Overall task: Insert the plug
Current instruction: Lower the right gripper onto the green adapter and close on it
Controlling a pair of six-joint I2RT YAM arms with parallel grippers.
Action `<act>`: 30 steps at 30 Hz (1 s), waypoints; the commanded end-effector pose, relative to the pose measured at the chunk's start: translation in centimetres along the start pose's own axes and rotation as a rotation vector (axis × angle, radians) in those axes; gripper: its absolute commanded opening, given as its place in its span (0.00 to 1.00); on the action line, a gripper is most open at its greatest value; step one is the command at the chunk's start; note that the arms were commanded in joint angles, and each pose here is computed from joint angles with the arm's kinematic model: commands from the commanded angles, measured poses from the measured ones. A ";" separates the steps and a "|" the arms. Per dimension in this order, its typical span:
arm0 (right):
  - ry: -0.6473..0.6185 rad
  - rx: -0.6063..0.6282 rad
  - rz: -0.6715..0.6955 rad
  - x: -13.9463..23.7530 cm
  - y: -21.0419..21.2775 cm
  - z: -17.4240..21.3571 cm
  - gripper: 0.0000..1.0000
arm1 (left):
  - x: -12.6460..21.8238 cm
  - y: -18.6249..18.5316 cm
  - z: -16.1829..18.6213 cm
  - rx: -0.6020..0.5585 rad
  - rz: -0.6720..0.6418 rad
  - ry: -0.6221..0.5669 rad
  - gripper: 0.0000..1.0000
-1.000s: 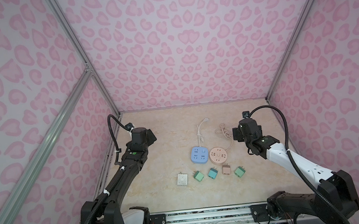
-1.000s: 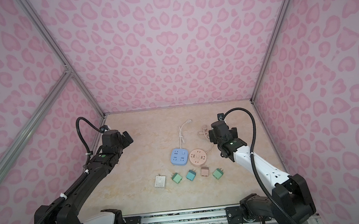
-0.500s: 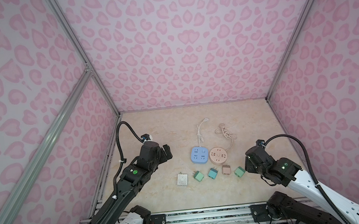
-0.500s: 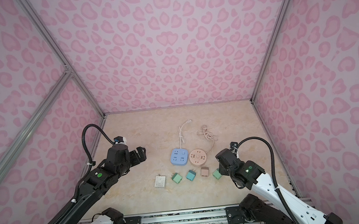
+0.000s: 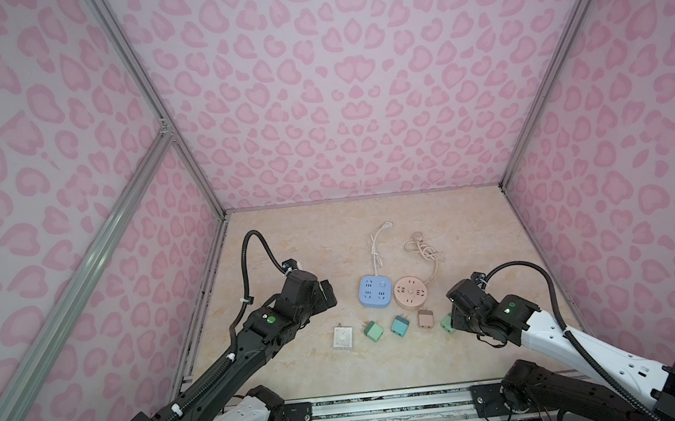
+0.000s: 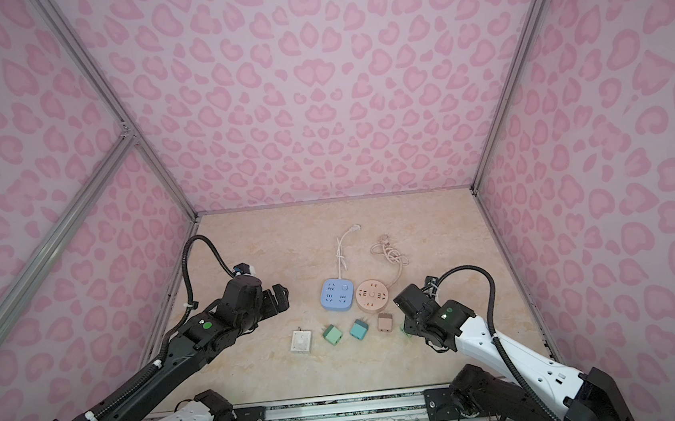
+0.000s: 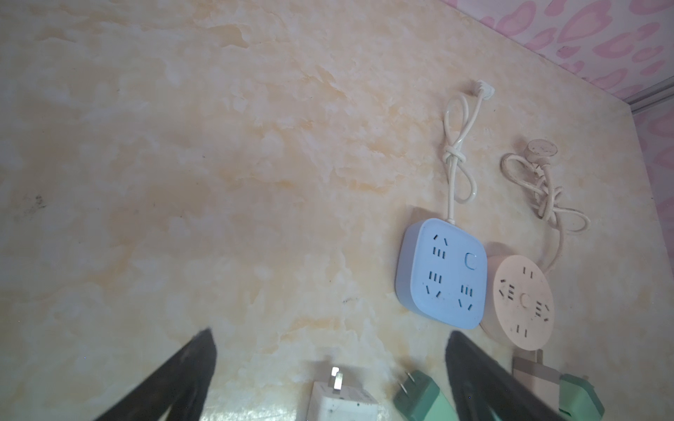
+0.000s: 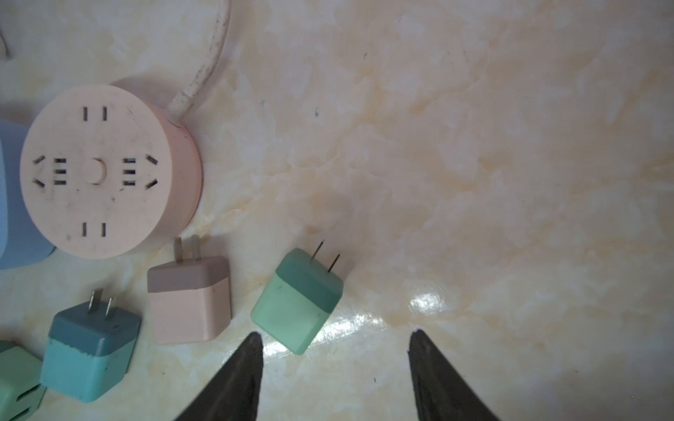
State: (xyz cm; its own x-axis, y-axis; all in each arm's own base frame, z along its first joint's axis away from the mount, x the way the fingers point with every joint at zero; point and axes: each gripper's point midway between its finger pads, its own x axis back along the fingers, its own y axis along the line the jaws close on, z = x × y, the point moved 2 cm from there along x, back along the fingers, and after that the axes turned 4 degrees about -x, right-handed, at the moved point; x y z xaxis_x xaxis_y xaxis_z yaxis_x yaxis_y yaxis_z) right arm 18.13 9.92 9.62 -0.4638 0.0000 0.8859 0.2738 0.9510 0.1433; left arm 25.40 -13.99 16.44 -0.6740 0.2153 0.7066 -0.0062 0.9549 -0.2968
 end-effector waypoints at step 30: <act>0.067 -0.068 0.043 -4.1 0.6 3.0 0.63 | -1.1 -1.8 -0.4 -0.008 0.033 -0.026 0.99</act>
State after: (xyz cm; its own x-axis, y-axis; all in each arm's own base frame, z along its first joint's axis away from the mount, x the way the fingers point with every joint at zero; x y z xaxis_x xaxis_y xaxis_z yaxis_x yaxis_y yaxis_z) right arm 18.01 12.10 4.96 -0.3992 -0.0103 0.9168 0.3327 0.9302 0.1553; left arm 26.17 -15.88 16.26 -0.6749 0.2455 0.6958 0.0314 0.9517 -0.3054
